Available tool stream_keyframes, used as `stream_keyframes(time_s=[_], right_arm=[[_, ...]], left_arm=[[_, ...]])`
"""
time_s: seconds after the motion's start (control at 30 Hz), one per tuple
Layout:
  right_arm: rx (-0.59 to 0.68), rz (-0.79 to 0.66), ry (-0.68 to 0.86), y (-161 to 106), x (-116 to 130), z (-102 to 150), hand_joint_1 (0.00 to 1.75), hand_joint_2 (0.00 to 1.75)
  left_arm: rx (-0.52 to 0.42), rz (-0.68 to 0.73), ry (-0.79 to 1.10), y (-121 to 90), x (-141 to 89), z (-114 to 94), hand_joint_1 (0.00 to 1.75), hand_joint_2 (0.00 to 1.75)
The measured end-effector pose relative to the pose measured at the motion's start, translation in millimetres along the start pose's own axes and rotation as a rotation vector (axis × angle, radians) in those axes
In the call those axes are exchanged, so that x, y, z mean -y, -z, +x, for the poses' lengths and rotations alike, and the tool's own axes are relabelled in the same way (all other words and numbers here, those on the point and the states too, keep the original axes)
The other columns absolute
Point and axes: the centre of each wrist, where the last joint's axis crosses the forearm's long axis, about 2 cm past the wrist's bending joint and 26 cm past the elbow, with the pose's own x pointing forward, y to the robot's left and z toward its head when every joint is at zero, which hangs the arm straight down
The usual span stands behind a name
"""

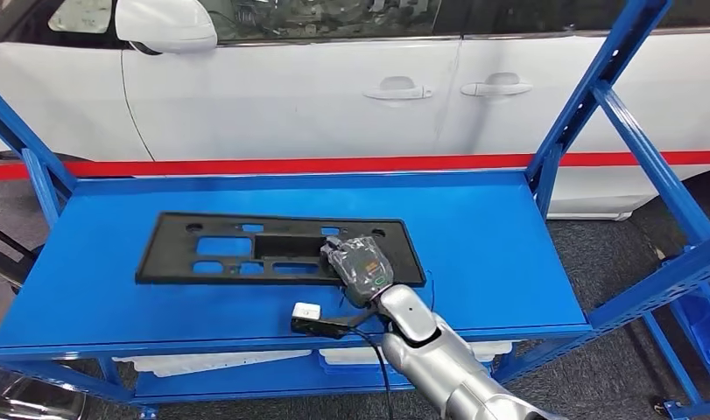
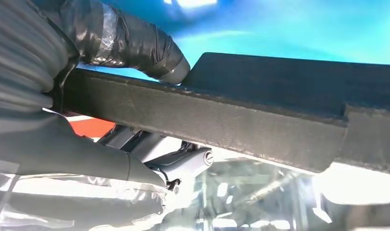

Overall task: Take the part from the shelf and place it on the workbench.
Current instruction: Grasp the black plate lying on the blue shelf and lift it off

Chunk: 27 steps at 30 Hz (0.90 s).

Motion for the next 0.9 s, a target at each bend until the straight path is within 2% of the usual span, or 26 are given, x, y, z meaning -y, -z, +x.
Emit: stream_keyframes(time_s=[0.13,0.27,0.37,0.43,0.53,0.6,0.7,0.8,0.9], right_arm=[[0.062,-0.166,0.332,-4,37,-5,1.71,1.75],[0.097,-0.269,0.373,-7,67,-8,1.71,1.75],[0.164,-0.338,0.428,-9,80,-6,1.71,1.75],[0.24,-0.402,0.568,-14,94,-5,1.71,1.75],[0.394,-0.474,0.847,-16,136,0,1.71,1.75],[0.518,-0.457,1.028,-19,167,3,1.71,1.75],[0.718,-0.336,1.229,-27,203,10,1.71,1.75],[0.858,-0.208,1.276,-35,222,17,1.71,1.75],[0.911,-0.149,1.247,-42,228,18,1.71,1.75]], left_arm=[[-0.128,0.037,-0.043,-1,-2,-3,0.0,0.0],[-0.148,0.044,-0.065,-1,-2,-4,0.0,0.0],[-0.149,0.035,-0.089,-1,2,-4,0.0,0.0],[-0.155,0.03,-0.121,-1,2,-4,0.0,0.0],[-0.172,0.028,-0.158,-2,3,-6,0.0,0.0],[-0.183,0.03,-0.176,-2,4,-7,0.0,0.0],[-0.201,0.033,-0.203,-2,6,-9,0.0,0.0],[-0.204,0.034,-0.218,-2,11,-9,0.0,0.0],[-0.199,0.032,-0.234,-2,15,-8,0.0,0.0]])
